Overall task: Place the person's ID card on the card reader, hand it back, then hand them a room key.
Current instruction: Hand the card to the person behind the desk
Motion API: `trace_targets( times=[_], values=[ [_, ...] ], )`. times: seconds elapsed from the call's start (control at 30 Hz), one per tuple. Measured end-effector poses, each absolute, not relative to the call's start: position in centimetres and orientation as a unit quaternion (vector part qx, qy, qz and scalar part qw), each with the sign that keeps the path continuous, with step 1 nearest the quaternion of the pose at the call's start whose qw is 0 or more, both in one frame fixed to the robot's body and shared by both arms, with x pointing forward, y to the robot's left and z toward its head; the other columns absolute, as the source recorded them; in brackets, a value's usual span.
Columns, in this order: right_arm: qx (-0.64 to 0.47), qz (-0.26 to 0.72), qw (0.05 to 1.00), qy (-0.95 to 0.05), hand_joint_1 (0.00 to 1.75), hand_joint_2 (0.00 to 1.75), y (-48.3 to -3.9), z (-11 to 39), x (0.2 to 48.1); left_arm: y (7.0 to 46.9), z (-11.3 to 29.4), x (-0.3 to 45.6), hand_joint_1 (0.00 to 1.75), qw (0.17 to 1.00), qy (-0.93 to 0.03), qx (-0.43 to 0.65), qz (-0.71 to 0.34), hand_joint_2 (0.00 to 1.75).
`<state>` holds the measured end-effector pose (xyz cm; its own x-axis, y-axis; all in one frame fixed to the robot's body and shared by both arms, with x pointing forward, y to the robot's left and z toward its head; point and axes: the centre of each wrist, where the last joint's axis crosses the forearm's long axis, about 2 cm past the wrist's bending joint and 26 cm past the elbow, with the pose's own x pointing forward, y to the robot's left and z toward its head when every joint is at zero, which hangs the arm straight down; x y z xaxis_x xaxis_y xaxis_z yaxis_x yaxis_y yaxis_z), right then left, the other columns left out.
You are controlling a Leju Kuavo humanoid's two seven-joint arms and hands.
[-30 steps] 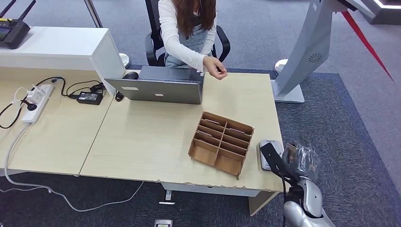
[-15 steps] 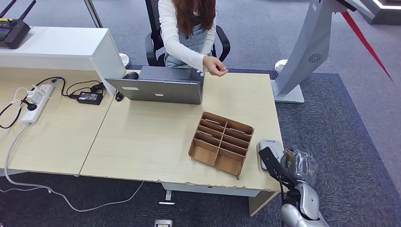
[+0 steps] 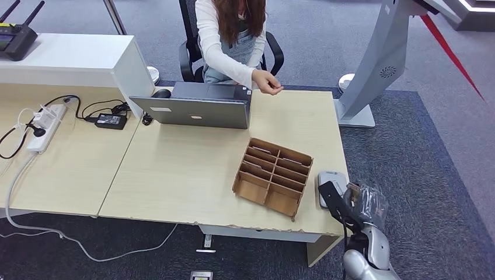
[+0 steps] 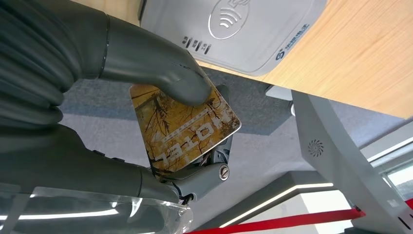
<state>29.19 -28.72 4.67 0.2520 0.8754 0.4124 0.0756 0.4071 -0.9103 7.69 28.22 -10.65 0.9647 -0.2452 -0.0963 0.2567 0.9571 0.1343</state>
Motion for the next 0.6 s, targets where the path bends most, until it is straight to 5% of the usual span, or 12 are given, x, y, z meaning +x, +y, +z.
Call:
trace_targets(
  times=[0.17,0.6],
  values=[
    [-0.464,0.272,0.637,-0.553,1.75,1.75,-27.6,6.3,30.3,28.3,-10.7,7.6,0.0,0.989,0.037,0.072,-0.126,0.0],
    [-0.423,0.248,0.45,-0.746,1.75,1.75,-19.7,21.6,35.0,28.4,-10.7,7.7,0.0,0.988,0.029,0.075,-0.135,0.0]
  ],
)
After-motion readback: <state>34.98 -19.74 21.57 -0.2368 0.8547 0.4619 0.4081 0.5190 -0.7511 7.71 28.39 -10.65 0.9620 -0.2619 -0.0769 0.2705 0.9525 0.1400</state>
